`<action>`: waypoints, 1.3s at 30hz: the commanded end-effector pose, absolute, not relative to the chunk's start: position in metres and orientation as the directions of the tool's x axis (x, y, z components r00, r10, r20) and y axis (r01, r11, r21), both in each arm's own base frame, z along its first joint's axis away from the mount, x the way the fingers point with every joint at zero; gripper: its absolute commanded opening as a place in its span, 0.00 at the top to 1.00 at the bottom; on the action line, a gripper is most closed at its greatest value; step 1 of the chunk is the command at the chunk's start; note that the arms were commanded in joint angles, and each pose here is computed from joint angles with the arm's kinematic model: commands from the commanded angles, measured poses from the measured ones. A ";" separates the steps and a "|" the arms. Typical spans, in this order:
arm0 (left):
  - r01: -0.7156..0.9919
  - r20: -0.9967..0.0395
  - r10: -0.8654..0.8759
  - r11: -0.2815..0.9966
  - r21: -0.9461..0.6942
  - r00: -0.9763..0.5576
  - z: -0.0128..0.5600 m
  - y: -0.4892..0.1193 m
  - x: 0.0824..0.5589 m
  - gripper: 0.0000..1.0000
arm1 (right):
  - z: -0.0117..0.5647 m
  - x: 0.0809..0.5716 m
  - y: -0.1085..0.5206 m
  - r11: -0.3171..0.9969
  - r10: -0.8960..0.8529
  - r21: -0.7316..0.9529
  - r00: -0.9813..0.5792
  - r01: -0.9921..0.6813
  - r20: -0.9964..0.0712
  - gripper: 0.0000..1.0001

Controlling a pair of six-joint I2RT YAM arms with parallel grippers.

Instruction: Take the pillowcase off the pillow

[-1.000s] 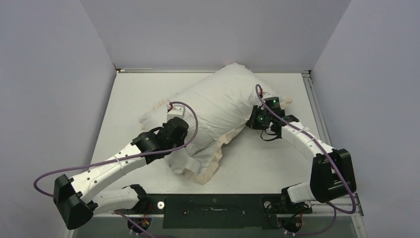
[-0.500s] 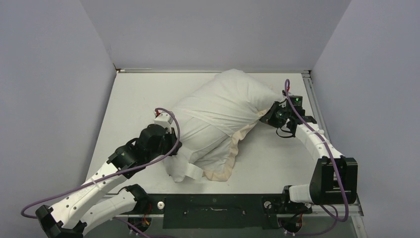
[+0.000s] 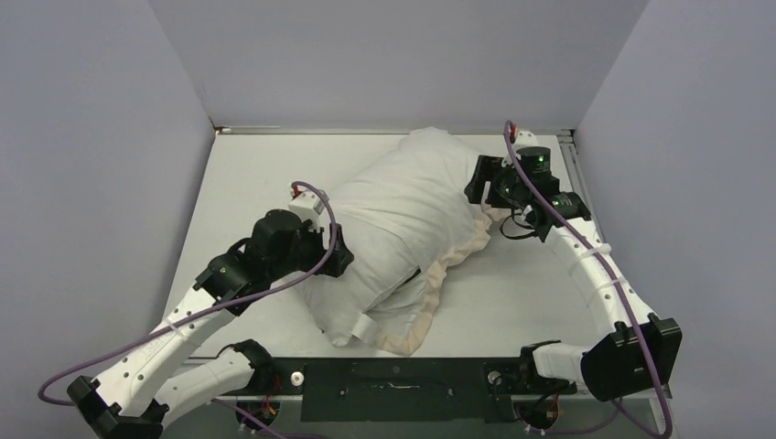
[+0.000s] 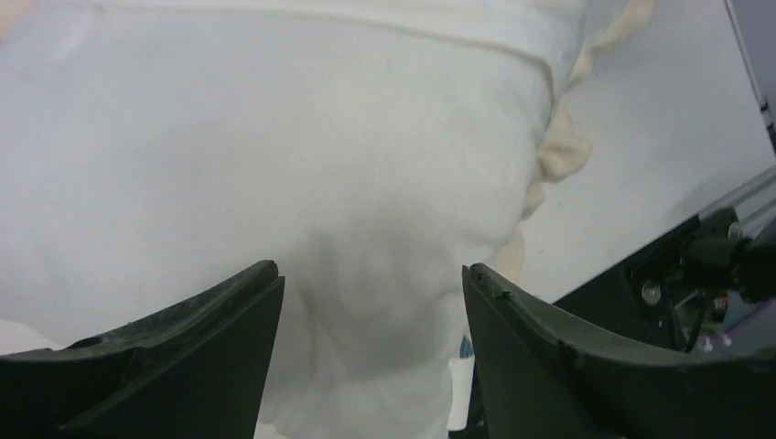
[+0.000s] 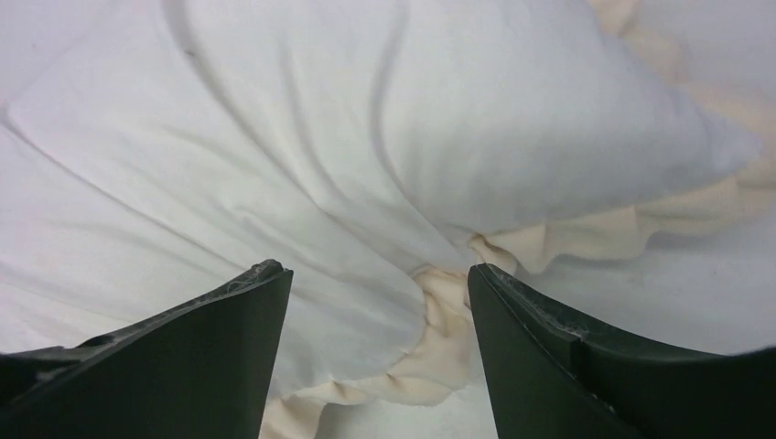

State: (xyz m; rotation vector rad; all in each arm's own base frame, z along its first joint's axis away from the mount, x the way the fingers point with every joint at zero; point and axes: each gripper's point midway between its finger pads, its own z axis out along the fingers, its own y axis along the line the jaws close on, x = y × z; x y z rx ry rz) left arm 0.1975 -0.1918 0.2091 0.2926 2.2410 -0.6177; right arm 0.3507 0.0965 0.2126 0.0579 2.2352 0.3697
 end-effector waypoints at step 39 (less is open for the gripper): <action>-0.105 -0.455 -0.391 0.837 -0.537 -0.800 0.100 -0.141 0.253 0.62 | 0.215 0.400 0.433 0.580 -0.507 -0.010 -0.352 -0.814 -0.787 0.10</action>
